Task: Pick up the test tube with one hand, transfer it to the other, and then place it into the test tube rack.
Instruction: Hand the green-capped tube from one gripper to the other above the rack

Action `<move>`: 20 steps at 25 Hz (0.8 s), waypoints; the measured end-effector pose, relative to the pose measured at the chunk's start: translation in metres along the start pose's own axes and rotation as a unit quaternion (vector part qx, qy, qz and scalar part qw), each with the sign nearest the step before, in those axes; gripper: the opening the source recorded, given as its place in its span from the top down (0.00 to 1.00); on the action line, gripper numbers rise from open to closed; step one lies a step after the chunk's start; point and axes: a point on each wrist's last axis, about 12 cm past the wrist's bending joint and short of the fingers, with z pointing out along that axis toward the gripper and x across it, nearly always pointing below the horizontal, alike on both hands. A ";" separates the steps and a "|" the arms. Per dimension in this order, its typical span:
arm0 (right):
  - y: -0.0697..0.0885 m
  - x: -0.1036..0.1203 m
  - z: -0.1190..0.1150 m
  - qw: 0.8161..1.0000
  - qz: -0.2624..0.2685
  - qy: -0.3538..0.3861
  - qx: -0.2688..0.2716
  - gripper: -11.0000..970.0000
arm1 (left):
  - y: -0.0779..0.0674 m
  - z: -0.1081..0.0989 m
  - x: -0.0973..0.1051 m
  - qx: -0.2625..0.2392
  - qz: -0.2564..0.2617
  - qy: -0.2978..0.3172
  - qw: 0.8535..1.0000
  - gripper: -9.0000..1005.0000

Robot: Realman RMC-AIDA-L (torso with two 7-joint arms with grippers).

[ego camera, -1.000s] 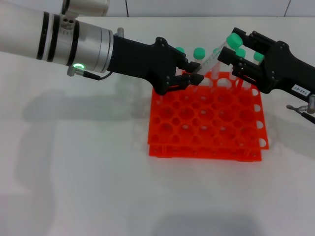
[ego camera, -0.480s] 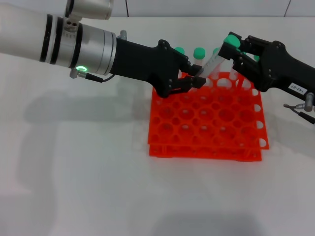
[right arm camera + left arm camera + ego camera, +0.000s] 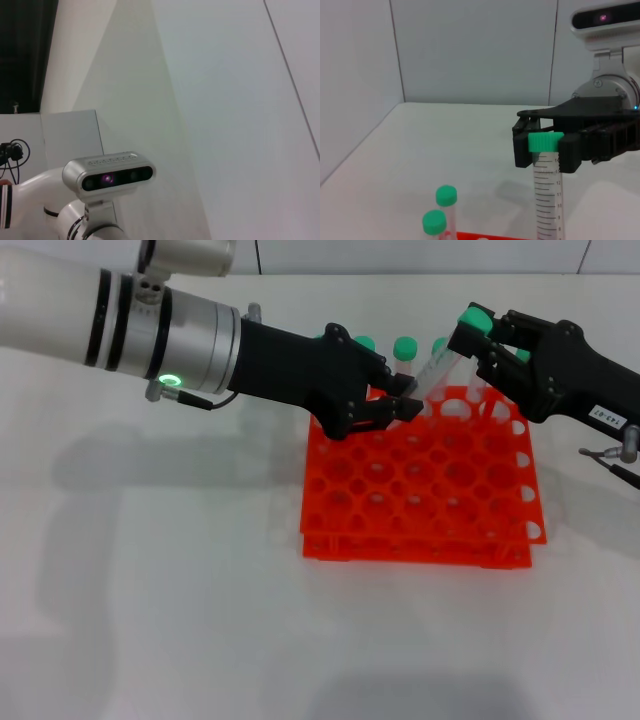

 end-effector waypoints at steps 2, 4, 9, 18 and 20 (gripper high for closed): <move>0.000 0.000 0.000 1.000 -0.001 0.000 0.000 0.74 | 0.000 0.001 -0.001 0.000 -0.007 0.001 1.000 0.80; -0.001 -0.001 0.000 1.000 -0.001 0.001 0.001 0.74 | 0.000 0.001 -0.002 -0.001 -0.020 0.001 1.000 0.80; -0.001 0.000 0.000 1.000 -0.001 0.003 0.001 0.74 | 0.001 -0.002 -0.007 -0.008 -0.042 -0.002 0.999 0.68; -0.002 0.000 -0.003 1.000 0.001 0.006 0.007 0.74 | -0.007 -0.021 -0.010 -0.035 -0.063 0.013 0.997 0.47; -0.002 0.000 -0.003 1.000 0.001 0.007 0.007 0.74 | -0.011 -0.025 -0.010 -0.043 -0.069 0.022 0.996 0.43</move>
